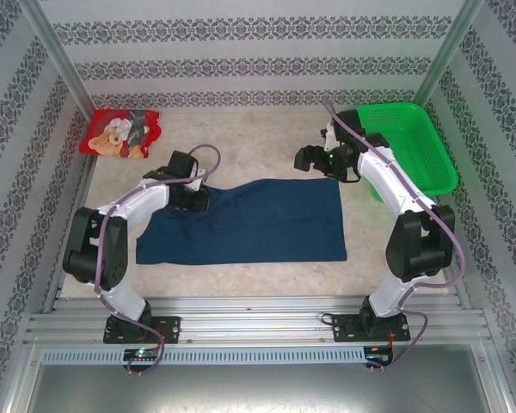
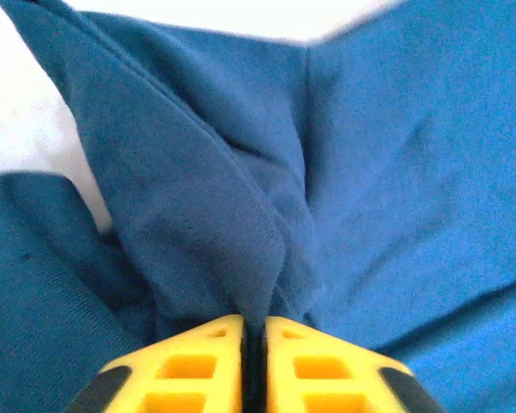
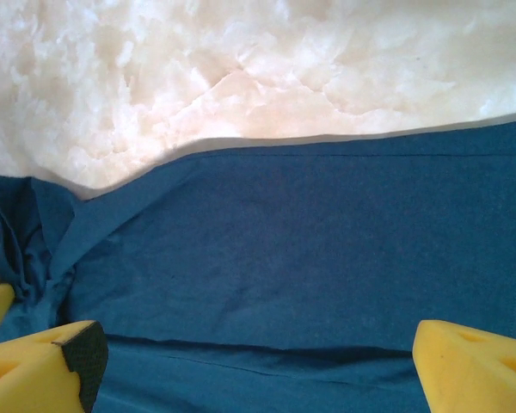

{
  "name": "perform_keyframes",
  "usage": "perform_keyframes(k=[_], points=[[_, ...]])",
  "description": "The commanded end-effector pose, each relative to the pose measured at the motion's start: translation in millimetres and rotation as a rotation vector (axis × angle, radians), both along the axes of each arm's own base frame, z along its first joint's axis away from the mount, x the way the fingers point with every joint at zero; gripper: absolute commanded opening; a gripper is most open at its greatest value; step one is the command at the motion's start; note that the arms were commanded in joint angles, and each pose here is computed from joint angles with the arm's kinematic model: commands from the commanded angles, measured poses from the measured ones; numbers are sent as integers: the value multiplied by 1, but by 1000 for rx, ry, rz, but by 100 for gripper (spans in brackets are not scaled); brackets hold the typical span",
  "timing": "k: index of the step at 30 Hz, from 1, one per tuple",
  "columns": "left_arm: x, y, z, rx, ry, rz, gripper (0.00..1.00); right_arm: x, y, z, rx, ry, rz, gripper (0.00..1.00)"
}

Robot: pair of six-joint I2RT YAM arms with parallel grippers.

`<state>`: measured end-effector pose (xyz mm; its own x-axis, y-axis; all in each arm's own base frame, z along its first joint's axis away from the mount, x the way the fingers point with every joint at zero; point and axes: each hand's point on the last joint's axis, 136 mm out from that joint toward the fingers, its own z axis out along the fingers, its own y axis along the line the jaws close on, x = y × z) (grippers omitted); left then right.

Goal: Fold and stack the t-shirts

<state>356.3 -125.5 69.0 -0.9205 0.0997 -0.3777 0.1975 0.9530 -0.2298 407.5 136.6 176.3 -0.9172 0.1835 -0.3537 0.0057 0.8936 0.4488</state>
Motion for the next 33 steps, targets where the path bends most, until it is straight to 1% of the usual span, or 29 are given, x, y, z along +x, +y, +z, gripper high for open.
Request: perform_keyframes(k=[1, 2, 5, 7, 8, 12, 18, 22, 25, 29, 33], points=[[-1, -10, 5, -73, -60, 29, 29, -4, 6, 2, 17, -4, 16, 92], [-4, -12, 11, -98, -80, 34, 34, -4, 7, 3, 19, -4, 18, 92], [-7, -9, 35, -156, -175, 89, 57, -3, 8, 4, 16, -6, 24, 92], [-6, -4, 52, -200, -220, 142, 66, -4, 7, 5, 12, -8, 25, 92], [-5, -1, 59, -221, -230, 167, 68, -4, 7, 5, 12, -8, 25, 92], [-2, 17, 73, -245, -236, 275, 71, -4, 7, 6, 13, -10, 28, 92], [13, 35, 75, -390, -201, 411, 71, -6, 9, 4, 20, -7, 34, 92], [28, 38, 84, -427, -213, 427, 71, -8, 8, 4, 20, -9, 39, 92], [40, 37, 89, -426, -204, 397, 72, -10, 8, 5, 22, -13, 46, 93], [51, 52, 66, -336, -94, 417, 70, -12, 10, 7, 30, -20, 52, 93], [70, 65, 46, -299, -26, 450, 66, -14, 11, 8, 36, -24, 57, 93]])
